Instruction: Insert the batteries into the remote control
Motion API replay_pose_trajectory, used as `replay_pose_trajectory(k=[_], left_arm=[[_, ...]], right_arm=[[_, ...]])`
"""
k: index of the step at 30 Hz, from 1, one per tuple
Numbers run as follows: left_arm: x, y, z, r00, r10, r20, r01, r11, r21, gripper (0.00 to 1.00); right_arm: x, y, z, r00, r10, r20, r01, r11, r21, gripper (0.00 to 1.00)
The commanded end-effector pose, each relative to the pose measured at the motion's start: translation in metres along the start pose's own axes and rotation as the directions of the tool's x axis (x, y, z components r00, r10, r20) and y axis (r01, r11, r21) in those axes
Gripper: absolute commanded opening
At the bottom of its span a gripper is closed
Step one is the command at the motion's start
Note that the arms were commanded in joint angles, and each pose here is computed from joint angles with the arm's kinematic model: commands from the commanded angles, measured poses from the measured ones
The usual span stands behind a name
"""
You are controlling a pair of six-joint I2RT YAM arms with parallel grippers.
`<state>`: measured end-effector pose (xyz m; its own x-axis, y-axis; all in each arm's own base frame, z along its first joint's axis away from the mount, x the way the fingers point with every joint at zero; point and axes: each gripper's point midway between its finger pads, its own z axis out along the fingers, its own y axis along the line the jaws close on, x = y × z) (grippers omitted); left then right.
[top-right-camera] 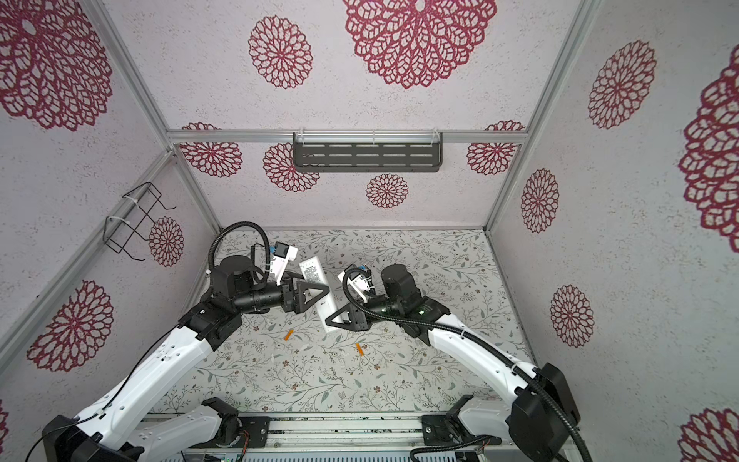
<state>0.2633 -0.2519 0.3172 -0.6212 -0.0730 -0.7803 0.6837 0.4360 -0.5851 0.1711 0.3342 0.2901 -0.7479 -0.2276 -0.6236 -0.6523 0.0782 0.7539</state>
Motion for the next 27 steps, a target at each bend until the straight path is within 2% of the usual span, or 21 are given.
replay_pose_trajectory(k=[1,4,10,16,22,27], left_arm=[[-0.010,-0.018,0.000,0.998,0.039,0.041,-0.043,0.994,0.101,0.97],[-0.010,-0.034,-0.003,0.997,0.048,0.053,-0.057,0.980,0.189,0.99],[-0.004,-0.052,-0.011,0.996,0.079,0.030,-0.084,0.960,0.269,0.87],[0.000,-0.057,-0.018,0.995,0.097,0.027,-0.101,0.957,0.273,0.66],[0.002,-0.052,-0.020,0.995,0.101,0.009,-0.100,0.962,0.256,0.61],[0.004,-0.048,-0.018,0.995,0.095,-0.016,-0.088,0.965,0.245,0.42]], right_arm=[[-0.019,0.044,-0.013,0.994,-0.101,0.044,0.105,0.988,-0.113,0.22],[-0.016,0.051,-0.012,0.994,-0.099,0.037,0.104,0.979,-0.174,0.22],[-0.007,0.050,-0.013,0.996,-0.085,-0.013,0.079,0.969,-0.235,0.23],[-0.001,0.043,-0.013,0.996,-0.049,-0.068,0.029,0.965,-0.260,0.23],[0.010,0.037,-0.013,0.991,-0.026,-0.130,-0.010,0.963,-0.270,0.22],[0.015,0.033,-0.012,0.988,-0.021,-0.155,-0.021,0.964,-0.267,0.22]])
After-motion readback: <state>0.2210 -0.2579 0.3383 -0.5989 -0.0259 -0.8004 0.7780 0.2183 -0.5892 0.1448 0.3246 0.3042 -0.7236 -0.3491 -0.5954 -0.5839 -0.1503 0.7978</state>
